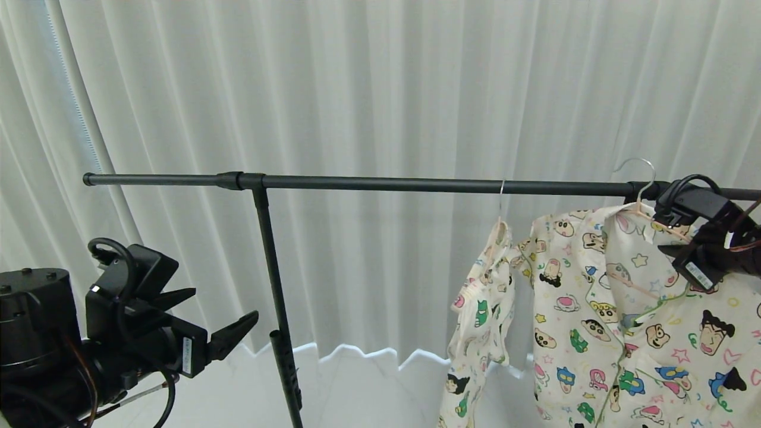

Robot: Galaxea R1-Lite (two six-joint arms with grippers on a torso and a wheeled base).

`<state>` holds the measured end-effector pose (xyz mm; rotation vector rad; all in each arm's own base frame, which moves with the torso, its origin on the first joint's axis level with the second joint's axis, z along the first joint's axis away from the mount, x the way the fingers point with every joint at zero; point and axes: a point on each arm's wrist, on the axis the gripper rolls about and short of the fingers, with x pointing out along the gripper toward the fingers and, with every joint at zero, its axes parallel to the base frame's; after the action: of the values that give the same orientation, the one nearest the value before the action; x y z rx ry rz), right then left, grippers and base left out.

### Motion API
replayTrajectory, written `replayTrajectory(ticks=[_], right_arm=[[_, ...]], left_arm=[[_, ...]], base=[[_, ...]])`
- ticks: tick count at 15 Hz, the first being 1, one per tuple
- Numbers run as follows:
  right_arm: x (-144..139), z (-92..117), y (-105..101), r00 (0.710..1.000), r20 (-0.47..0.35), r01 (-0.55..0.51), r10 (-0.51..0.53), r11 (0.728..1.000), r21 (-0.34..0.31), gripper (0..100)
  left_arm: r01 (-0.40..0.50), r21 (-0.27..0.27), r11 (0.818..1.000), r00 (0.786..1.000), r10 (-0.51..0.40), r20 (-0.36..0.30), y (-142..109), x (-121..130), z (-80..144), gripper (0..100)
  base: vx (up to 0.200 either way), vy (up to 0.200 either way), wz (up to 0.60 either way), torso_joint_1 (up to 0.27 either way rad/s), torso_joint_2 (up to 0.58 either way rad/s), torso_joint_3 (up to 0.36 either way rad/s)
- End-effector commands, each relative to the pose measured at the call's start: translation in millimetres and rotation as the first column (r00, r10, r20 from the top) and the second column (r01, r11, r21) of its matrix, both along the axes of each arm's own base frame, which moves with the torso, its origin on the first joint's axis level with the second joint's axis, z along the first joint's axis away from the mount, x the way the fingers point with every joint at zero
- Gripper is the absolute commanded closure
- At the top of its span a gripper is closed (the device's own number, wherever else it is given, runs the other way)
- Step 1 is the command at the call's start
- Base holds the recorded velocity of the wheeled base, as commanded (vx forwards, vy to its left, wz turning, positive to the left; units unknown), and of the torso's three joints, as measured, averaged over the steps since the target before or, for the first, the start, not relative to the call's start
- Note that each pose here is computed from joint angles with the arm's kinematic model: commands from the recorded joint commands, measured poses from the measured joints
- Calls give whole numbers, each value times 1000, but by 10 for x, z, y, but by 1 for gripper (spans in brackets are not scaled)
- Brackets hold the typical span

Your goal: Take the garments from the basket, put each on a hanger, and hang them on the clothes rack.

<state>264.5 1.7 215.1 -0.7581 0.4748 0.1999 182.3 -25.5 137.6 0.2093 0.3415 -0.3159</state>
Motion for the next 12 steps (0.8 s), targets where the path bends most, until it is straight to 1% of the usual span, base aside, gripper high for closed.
replayTrajectory(ticks=[1,3,5,8,10,12], right_arm=[[82,-82,24,999,-31,-8,8,1000,-1,100],[247,-127,30,999,-45,-8,7,1000,-4,100],[400,-183,31,999,-36,0,-1,1000,-9,100],[515,-255,31,1000,-22,6,-7,1000,-13,100],[599,-337,32,999,-43,7,-8,1000,-15,100],[691,-376,34,999,-48,8,-9,1000,-14,100]], left_arm=[[3,0,1000,1000,-3,-2,-6,1,-5,0],[5,1,1000,1000,-5,-3,-8,0,-6,0],[14,0,1000,1000,-14,1,-24,-11,0,0],[32,-2,999,999,-32,5,-56,-27,7,0],[52,-1,999,999,-52,6,-91,-34,7,0],[65,0,998,998,-65,3,-115,-41,2,0]], base=[[0,0,0,0,0,0],[0,0,0,0,0,0],[0,0,0,0,0,0],[0,0,0,0,0,0],[0,0,0,0,0,0],[0,0,0,0,0,0]])
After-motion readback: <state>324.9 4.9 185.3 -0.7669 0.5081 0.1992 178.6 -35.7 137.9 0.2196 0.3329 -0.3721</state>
